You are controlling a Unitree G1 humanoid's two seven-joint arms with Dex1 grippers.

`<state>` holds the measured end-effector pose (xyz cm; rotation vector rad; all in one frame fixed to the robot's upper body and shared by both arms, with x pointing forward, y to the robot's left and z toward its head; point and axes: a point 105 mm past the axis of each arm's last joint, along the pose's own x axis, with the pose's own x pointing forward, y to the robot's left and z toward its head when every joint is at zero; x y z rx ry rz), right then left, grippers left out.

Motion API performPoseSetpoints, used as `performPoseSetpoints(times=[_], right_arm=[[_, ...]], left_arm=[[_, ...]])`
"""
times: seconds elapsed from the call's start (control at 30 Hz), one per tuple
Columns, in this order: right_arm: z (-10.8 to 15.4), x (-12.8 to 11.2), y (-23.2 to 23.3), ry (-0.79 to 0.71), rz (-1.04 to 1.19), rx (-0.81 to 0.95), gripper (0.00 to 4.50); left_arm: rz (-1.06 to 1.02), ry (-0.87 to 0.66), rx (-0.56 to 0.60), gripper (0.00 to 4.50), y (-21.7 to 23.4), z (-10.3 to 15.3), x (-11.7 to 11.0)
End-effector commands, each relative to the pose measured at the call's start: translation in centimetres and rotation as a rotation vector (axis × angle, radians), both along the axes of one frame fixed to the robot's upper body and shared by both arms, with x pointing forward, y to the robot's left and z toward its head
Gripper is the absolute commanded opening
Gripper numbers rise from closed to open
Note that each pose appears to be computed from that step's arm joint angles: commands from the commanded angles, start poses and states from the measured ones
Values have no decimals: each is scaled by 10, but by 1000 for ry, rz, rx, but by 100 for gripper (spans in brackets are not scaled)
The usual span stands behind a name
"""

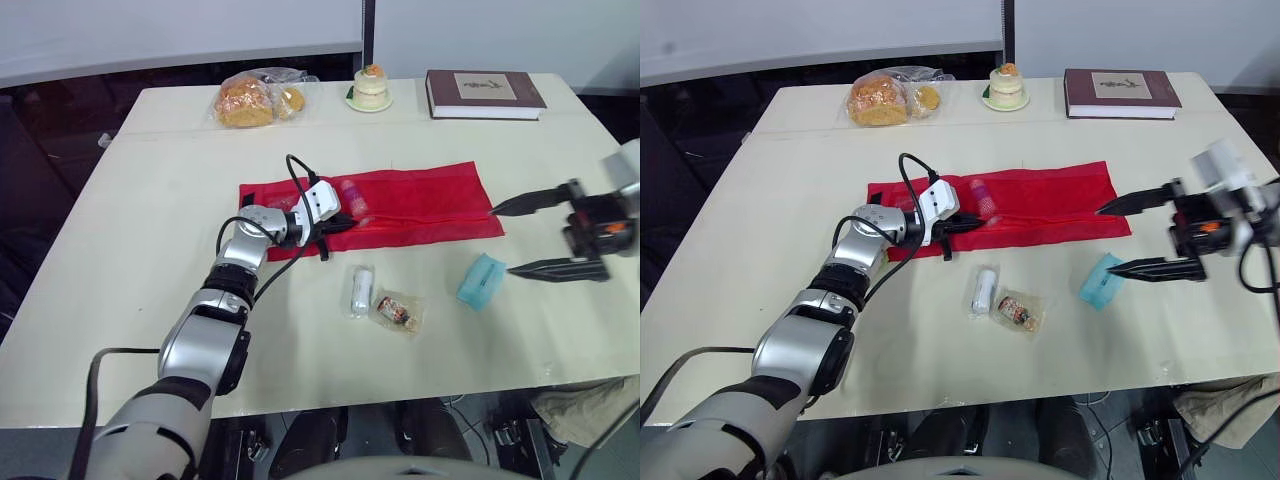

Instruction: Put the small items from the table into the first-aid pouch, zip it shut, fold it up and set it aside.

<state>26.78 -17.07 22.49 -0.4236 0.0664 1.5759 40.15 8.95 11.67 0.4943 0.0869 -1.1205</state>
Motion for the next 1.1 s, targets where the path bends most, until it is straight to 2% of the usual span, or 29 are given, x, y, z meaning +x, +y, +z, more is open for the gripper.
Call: performPoseSetpoints(times=[0.03, 0.2, 0.47, 0.73, 1.03, 1.1], right_arm=[[-17, 13, 17, -108, 24, -104, 446], [-53, 37, 62, -245, 49, -227, 446], [-64, 55, 113, -362, 137, -288, 446], [-87, 63, 135, -517, 331, -420, 446], [-95, 51, 160, -568, 497, -416, 446], [-96, 50, 160, -565, 507, -425, 383]], left_arm=[[-33, -26, 1, 0, -6, 5, -3], [-42, -34, 2, 0, -10, 3, -5], [-48, -44, 5, 0, -16, 1, -8], [-44, -44, 1, 0, -17, 1, -8], [-32, -44, 1, 0, -14, 1, -7], [-29, -43, 0, 0, -14, 1, -7]])
